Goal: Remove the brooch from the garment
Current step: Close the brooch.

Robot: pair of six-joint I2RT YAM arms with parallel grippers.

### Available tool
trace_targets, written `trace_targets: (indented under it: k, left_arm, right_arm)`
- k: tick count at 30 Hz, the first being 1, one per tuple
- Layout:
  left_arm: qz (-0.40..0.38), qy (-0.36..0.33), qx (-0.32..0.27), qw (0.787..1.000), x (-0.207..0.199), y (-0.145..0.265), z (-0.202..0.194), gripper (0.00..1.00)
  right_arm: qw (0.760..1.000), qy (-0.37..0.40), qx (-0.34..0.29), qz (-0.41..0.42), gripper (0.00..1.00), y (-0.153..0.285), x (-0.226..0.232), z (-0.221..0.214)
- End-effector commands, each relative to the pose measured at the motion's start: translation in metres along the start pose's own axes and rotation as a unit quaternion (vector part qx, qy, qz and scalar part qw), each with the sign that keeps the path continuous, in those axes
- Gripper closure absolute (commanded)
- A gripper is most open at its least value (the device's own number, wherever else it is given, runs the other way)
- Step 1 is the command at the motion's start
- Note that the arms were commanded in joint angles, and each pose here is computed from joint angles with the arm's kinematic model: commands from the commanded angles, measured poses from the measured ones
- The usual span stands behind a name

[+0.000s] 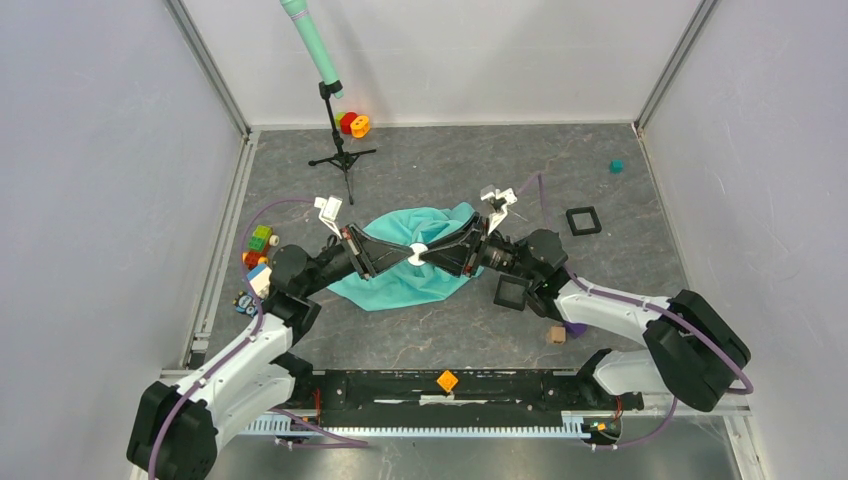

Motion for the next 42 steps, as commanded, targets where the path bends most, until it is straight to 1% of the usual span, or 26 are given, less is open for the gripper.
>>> trace_targets:
  k: [1, 5, 9, 12, 16, 24, 29, 35, 42]
  left_arm:
    - [-0.026, -0.001, 0.003, 1.000, -0.006, 0.000, 0.002, 0.98]
    - [-0.030, 0.005, 0.007, 1.000, -0.006, -0.001, 0.002, 0.98]
    - [-0.028, 0.016, -0.001, 0.999, -0.007, -0.001, 0.004, 0.98]
    - [-0.027, 0.030, -0.018, 0.999, -0.008, 0.000, 0.005, 0.98]
    - [-0.035, 0.040, -0.028, 0.998, -0.011, 0.000, 0.007, 0.98]
    - [-0.054, 0.064, -0.048, 0.995, -0.017, 0.001, 0.011, 0.98]
    - [-0.065, 0.077, -0.060, 0.993, -0.019, 0.001, 0.013, 0.98]
    - [-0.077, 0.086, -0.060, 0.992, -0.018, -0.001, 0.013, 0.98]
    - [-0.077, 0.084, -0.055, 0.992, -0.017, 0.000, 0.011, 0.98]
  right_arm:
    - [0.999, 0.019, -0.019, 0.039, 0.64, -0.012, 0.015, 0.016]
    - [0.999, 0.015, -0.015, 0.037, 0.64, -0.014, 0.014, 0.015]
    - [0.999, 0.013, -0.015, 0.033, 0.64, -0.013, 0.014, 0.014]
    - [0.999, 0.017, -0.021, 0.019, 0.64, -0.009, 0.013, 0.015]
    - [0.999, 0.027, -0.041, -0.012, 0.62, -0.001, 0.011, 0.017]
    - [0.997, 0.029, -0.060, -0.033, 0.60, 0.010, 0.012, 0.019]
    - [0.998, 0.027, -0.052, -0.002, 0.55, 0.012, 0.019, 0.018]
    - [0.998, 0.017, -0.032, 0.051, 0.53, 0.006, 0.027, 0.016]
    - [0.998, 0.016, -0.030, 0.061, 0.54, -0.001, 0.029, 0.019]
Point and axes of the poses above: each gripper's point midway between its finger pads, its own y axis back along the fingers, its own x axis along the line the jaws close on, z = x × y, the point moved 8 cm from there along y, back along the fingers, and after that the axes turned 8 degrees about -y, right-handed, at the moved point
